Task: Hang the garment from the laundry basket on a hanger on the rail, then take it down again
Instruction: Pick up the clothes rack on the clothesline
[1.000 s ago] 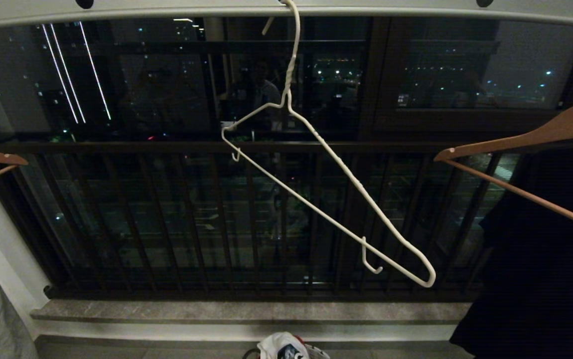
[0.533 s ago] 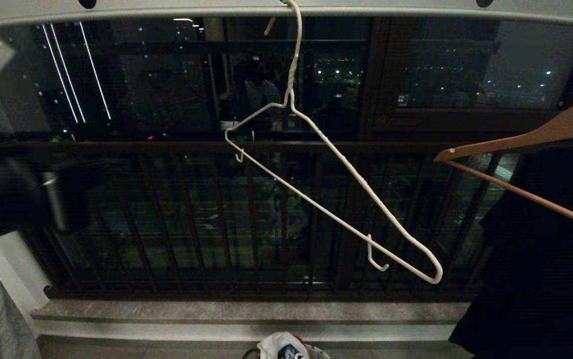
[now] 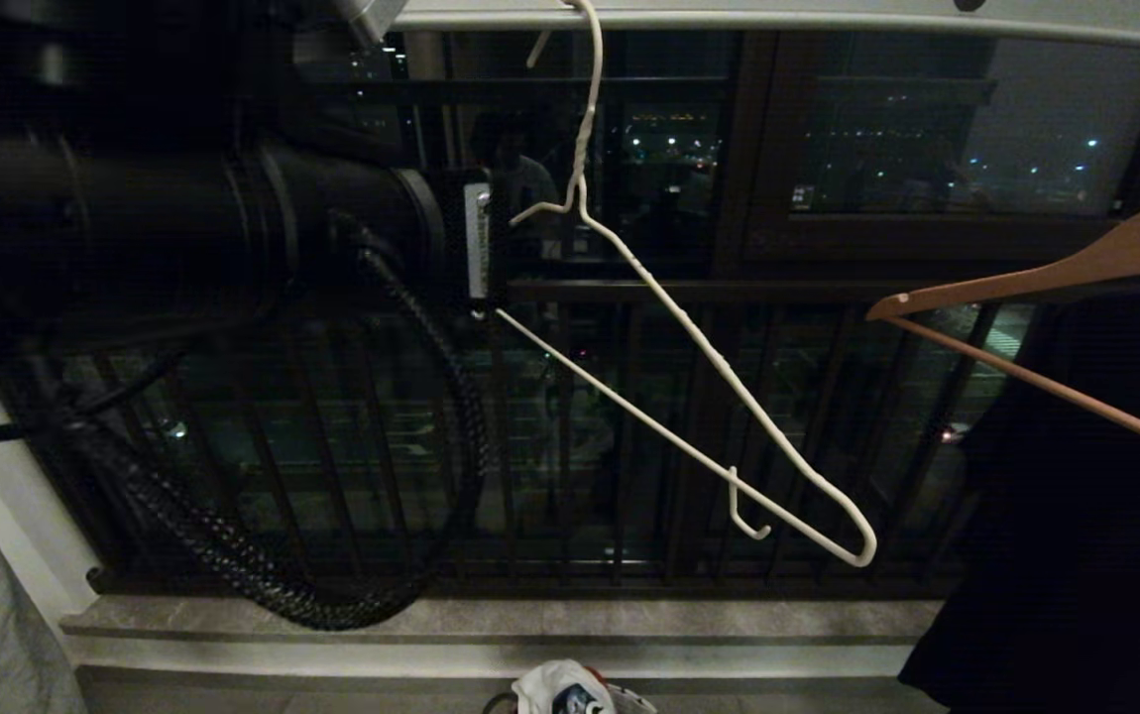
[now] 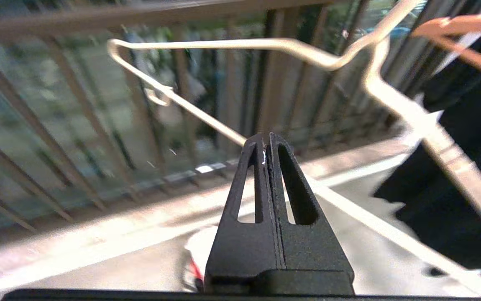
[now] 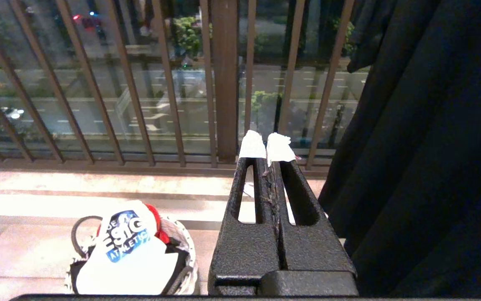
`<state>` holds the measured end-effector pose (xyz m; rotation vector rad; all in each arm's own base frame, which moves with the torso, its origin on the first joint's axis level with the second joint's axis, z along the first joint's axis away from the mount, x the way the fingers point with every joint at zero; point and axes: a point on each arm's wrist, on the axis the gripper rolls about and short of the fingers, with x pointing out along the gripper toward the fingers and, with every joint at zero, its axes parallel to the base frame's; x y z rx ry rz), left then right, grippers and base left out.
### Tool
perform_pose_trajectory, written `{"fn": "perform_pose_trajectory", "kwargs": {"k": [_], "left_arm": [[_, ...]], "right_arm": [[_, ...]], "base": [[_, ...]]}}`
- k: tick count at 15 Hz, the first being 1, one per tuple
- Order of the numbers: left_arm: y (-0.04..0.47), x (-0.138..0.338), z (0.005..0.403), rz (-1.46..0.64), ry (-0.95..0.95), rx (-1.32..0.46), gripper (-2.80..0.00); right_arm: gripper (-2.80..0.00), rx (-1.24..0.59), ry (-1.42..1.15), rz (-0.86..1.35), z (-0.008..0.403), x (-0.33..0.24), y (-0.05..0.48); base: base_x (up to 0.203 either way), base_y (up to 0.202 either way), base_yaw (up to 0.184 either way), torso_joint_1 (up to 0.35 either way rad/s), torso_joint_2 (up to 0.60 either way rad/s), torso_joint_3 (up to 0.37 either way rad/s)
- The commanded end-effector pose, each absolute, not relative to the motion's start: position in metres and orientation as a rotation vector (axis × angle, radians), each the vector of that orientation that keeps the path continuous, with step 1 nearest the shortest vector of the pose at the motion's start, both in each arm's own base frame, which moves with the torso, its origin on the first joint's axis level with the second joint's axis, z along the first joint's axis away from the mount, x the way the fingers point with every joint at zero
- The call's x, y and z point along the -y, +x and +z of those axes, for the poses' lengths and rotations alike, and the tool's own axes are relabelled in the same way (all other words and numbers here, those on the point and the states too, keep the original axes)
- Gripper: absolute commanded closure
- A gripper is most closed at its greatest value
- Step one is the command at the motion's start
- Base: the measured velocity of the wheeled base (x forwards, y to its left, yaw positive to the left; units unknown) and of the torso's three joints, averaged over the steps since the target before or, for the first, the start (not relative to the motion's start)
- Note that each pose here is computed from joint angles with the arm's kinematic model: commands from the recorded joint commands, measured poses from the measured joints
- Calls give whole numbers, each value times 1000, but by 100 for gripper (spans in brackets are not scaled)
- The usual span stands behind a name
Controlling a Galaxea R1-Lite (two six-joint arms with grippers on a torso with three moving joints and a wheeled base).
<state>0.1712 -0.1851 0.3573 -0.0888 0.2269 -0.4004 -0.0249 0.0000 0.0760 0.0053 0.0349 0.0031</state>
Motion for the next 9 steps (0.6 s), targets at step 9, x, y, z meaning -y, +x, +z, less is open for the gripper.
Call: {"fn": "perform_pose_trajectory", "kwargs": {"k": [9], "left_arm": [[157,236,369,-441,-149,-435,-280]], "right_arm": [[0,-37,5,4,76,0,-25]], "base": [[0,0,0,0,0,0]]}}
